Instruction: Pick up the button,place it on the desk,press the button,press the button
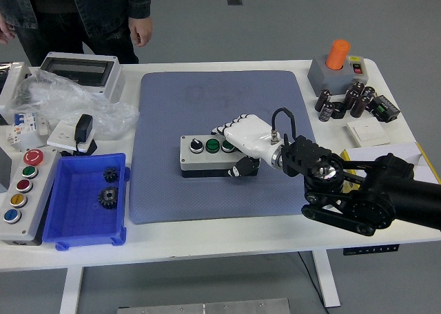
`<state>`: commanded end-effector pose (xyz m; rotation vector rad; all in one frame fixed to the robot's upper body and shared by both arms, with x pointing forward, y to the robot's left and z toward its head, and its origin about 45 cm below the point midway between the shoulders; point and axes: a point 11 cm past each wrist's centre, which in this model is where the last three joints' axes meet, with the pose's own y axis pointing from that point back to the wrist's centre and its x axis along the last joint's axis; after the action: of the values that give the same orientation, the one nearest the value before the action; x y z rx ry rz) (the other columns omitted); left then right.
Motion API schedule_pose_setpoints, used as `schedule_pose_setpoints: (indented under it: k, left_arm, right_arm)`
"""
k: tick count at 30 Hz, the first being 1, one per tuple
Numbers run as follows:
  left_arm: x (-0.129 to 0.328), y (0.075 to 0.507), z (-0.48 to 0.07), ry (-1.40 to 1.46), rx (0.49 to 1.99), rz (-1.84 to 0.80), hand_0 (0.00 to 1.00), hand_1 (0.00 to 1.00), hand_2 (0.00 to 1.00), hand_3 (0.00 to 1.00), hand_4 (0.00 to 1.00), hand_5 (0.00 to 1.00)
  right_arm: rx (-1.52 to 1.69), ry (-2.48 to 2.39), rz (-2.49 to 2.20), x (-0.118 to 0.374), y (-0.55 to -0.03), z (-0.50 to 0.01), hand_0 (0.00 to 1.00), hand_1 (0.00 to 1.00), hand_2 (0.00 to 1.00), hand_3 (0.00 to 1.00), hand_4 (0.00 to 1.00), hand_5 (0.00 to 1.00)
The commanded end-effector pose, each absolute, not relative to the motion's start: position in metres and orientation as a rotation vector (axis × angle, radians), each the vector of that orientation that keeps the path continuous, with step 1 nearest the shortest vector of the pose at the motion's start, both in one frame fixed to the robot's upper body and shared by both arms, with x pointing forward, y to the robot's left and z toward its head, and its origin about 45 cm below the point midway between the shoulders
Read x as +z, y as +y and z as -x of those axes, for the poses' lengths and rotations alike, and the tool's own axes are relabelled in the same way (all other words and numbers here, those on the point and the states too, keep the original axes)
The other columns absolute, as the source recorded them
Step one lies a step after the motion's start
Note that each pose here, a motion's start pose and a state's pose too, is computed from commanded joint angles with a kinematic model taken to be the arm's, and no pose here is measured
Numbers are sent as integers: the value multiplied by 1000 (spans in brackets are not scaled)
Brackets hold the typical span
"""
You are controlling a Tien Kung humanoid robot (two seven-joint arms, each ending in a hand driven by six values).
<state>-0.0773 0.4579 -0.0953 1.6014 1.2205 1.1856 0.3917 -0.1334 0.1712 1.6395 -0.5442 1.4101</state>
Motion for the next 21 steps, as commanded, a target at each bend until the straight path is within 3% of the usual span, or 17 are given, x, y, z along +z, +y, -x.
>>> schedule_pose_setpoints:
  k: [1,6,7,21]
  left_arm:
    - [-95,458,77,1220,1186,-1602,652,683,659,711,844,541]
    - [-95,458,78,1220,1185,-1603,652,683,659,711,844,541]
    - [-95,458,78,1220,1184,-1603,653,684,659,704,841,538]
    - [-96,455,79,1221,1166,-1602,653,688,669,690,839,531]
  right_arm:
    - [1403,-544,-1640,171,-134,-392,820,785,837,930,998,413]
    - [1367,-545,-1646,170,-136,-392,820,785,837,930,998,413]
    - [1363,-547,-1649,170,-136,-392,824,794,848,942,998,465]
    - [1327,-654,-1741,199,-140,-389,831,813,885,998,998,510]
